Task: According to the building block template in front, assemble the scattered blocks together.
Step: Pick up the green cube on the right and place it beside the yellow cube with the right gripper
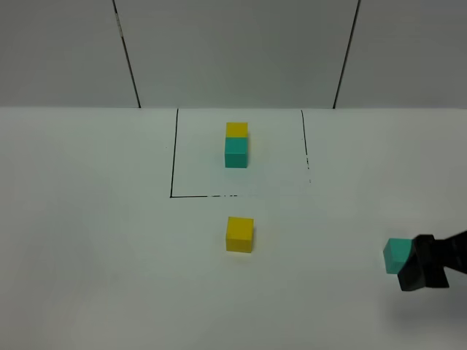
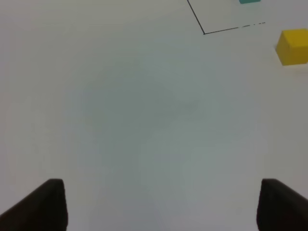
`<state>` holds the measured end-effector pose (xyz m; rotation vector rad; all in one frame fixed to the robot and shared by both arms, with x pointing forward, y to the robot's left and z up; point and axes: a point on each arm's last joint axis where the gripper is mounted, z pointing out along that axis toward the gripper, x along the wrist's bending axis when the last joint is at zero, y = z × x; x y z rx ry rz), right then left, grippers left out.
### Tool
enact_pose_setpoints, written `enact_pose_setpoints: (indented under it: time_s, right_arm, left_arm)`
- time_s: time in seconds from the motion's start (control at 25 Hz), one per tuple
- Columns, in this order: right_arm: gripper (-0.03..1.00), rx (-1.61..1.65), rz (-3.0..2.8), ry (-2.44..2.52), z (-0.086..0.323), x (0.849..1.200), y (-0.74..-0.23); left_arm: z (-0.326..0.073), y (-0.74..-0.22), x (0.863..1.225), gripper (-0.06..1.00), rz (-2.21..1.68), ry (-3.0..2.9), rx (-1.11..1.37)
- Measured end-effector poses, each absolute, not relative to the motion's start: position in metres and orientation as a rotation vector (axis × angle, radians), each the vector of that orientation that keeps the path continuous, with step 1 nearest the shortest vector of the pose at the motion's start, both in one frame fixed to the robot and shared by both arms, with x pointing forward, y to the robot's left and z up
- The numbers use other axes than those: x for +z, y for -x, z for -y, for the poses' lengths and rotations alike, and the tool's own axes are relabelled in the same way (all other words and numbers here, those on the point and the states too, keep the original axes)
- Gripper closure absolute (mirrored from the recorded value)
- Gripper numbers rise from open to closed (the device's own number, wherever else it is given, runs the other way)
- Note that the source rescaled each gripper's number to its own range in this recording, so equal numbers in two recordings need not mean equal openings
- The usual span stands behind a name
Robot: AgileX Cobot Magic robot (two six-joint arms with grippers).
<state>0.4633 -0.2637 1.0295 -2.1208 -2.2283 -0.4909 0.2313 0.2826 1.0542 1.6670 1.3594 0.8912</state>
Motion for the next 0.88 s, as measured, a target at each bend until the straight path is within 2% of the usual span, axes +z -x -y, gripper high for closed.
enact_pose_setpoints:
  time_s: [0.36,0.88]
  right_arm:
    - [-0.03,-0.359,2.23,2.182,0.266,0.995,-0.533]
    - [-0.03,-0.263,2.31,2.167,0.242,0.937,-0.56]
  left_arm:
    - [-0.283,-0.231,1.054,0.03,-1.359,-1.667,0.891]
    - [-0.283,-0.231,1.054,0.03,-1.359,-1.667,0.891]
